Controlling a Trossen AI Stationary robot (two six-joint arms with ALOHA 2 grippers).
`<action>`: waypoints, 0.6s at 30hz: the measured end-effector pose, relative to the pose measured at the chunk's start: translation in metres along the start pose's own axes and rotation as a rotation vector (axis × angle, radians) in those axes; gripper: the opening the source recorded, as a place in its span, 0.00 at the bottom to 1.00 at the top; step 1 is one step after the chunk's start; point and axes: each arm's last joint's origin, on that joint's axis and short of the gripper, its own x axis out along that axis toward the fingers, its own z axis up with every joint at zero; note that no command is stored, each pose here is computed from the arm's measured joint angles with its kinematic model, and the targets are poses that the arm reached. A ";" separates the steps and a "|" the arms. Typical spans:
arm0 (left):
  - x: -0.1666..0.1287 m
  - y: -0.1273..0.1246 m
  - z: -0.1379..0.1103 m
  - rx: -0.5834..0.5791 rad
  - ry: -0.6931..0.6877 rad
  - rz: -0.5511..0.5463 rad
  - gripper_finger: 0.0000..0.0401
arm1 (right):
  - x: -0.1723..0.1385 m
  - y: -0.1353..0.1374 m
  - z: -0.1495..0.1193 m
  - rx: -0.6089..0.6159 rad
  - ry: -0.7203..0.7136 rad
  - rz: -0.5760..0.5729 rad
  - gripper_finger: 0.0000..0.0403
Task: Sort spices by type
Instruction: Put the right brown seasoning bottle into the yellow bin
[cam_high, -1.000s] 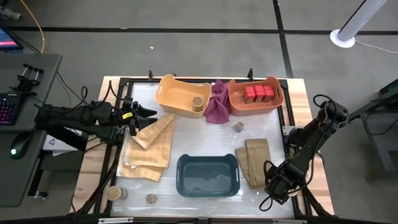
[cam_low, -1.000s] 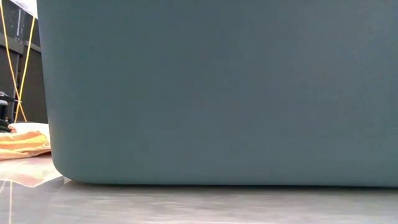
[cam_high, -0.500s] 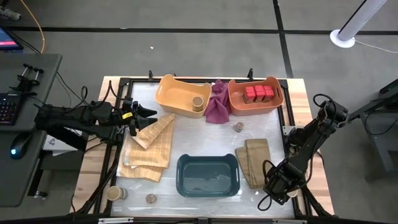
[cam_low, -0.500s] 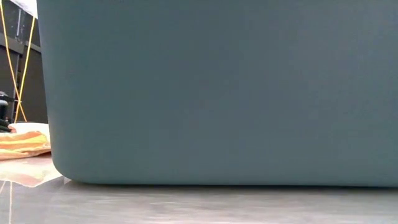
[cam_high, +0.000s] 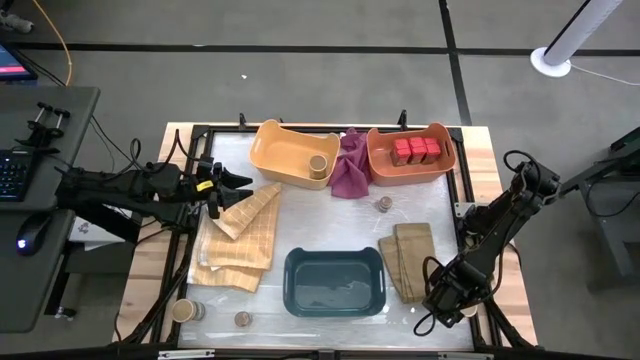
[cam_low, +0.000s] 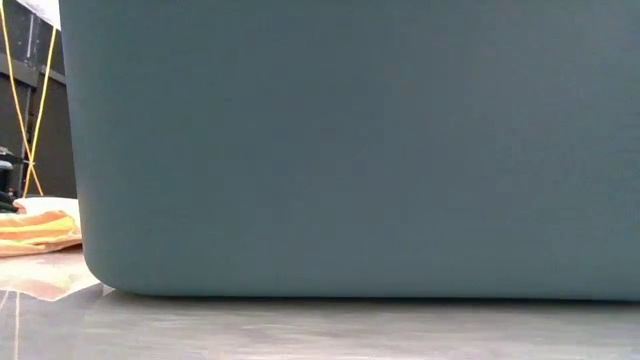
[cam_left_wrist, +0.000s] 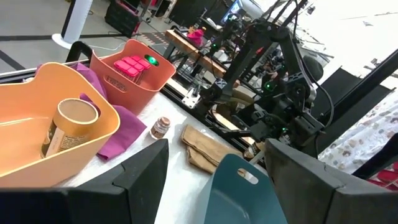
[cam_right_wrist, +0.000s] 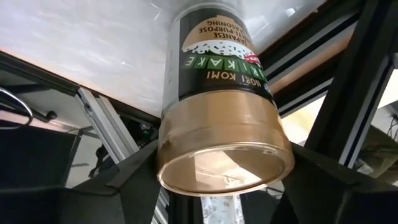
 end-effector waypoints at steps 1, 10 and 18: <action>0.000 0.000 0.000 0.000 -0.001 -0.001 0.62 | 0.000 0.000 0.000 0.009 0.000 0.000 0.69; -0.002 0.000 0.001 0.024 -0.006 -0.004 0.62 | -0.010 0.004 -0.006 0.007 -0.044 0.020 0.69; -0.018 0.001 0.008 0.061 -0.078 -0.038 0.62 | -0.071 0.021 -0.030 -0.065 -0.141 0.217 0.69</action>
